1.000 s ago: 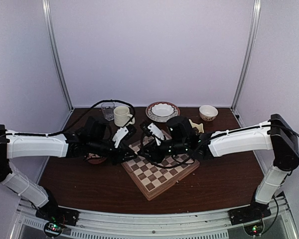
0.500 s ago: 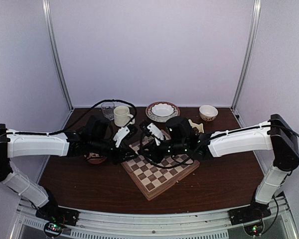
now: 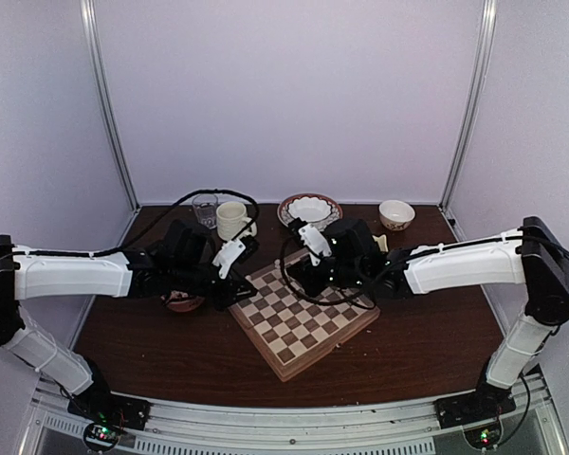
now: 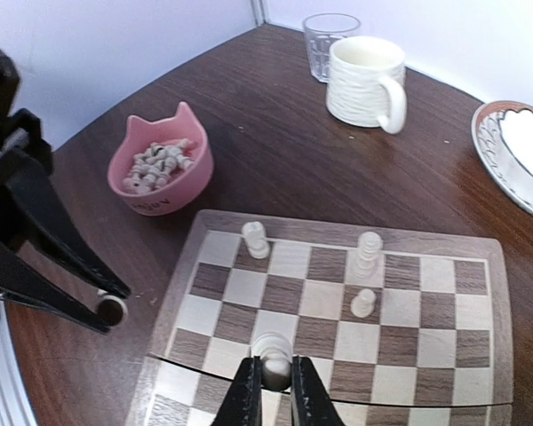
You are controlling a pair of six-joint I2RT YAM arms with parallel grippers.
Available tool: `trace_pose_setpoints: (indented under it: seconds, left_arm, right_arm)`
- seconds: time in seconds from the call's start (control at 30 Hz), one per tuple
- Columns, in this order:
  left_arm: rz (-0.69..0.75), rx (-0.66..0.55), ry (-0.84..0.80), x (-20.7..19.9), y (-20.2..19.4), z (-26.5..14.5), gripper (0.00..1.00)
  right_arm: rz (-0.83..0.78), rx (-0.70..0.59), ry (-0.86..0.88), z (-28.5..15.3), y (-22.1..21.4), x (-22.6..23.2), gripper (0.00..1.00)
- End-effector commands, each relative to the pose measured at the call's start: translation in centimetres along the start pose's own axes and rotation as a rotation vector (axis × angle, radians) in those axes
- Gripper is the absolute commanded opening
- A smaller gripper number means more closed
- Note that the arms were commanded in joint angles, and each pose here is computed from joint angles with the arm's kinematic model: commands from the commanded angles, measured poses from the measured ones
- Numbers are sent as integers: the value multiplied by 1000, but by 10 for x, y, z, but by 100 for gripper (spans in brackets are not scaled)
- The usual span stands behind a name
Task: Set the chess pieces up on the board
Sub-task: Pick up the pawn from the chess pile, then place the pawn at c2.
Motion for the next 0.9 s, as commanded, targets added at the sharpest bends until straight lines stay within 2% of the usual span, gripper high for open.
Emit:
trace_pose_setpoints:
  seconds: [0.0,0.33,0.6,0.87]
  left_arm:
    - [-6,-90,106,10,18,-14,14]
    - [-75,-215,360,46,27,-44,14]
    - [-206,-210,493,84,20,-56,14]
    - [-334,-207,591,117,9,-71,14]
  right_arm:
    - [-36,74,-175,3,-11,-34,6]
    - [-5,164,-252,34,-31,-70,6]
    - [61,196,-240,61,-43,-95,7]
    - [57,256,-187,78,-55,-90,8]
Point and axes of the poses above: each gripper's point midway between its finger pads, its own z axis out along the fingers, its own x axis along the line the jaws close on, y = z × x, the point moved 2 cm from there along -z, back along the fingers, and after that the axes turned 11 degrees about -z, right-handed, at the moved point
